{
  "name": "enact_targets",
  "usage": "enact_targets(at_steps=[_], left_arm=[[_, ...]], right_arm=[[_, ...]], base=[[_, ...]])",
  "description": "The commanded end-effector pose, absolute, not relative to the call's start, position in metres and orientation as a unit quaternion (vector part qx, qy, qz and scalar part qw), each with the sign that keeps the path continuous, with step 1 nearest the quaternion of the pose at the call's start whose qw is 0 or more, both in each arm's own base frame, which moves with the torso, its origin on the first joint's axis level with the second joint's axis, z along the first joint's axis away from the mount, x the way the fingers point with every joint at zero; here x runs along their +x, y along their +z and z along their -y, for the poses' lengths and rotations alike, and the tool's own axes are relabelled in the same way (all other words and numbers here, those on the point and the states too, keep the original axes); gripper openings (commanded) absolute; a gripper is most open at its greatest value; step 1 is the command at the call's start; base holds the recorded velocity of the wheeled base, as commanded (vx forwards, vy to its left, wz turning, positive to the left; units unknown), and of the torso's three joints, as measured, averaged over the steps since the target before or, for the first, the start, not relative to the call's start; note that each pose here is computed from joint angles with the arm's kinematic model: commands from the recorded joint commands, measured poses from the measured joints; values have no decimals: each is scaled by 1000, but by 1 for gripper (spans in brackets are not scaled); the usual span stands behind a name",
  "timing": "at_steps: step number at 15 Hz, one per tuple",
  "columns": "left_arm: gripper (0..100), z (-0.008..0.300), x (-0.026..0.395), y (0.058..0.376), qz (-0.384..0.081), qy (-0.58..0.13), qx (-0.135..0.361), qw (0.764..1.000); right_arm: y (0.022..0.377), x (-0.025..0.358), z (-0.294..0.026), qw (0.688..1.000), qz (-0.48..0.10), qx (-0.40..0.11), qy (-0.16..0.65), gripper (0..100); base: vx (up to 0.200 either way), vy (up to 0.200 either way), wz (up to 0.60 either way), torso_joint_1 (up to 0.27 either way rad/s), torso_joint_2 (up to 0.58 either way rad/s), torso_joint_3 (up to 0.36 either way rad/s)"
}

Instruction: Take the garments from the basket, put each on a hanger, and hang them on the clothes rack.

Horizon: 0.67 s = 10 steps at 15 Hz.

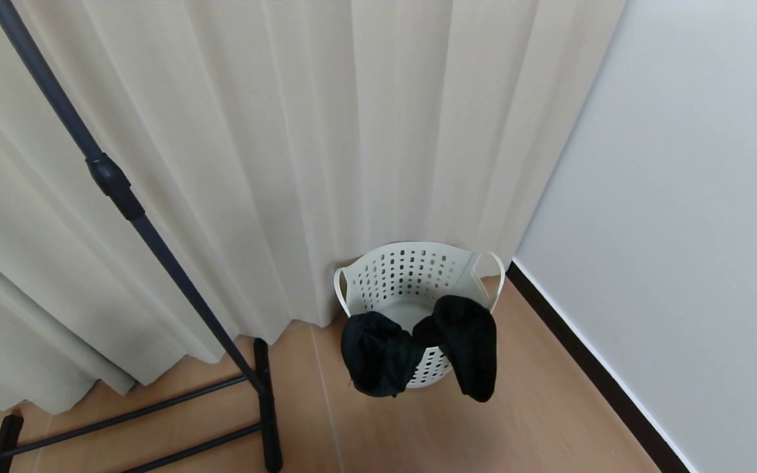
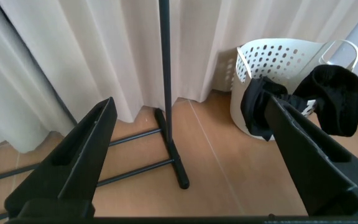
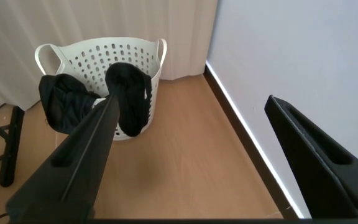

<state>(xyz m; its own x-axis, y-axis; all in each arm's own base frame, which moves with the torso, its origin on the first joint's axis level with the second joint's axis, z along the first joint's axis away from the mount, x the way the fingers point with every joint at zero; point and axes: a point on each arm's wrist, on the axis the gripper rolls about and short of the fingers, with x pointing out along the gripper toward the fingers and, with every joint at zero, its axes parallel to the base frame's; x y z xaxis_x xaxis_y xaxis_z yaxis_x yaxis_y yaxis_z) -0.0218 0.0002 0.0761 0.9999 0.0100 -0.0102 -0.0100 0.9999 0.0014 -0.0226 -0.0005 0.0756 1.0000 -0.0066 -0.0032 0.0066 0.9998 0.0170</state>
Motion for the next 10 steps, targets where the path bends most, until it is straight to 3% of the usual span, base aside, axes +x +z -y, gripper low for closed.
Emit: enact_targets(at_steps=[1, 10], left_arm=[[100, 0, -22, 76, -5, 5, 1, 1000], [100, 0, -22, 76, -6, 5, 1, 1000]], right_arm=[[76, -23, 0, 1000, -2, 8, -3, 100], [76, -23, 1, 1000, -2, 8, -4, 100]], base=[[0, 0, 0, 2, 2, -188], [0, 0, 0, 3, 4, -197]])
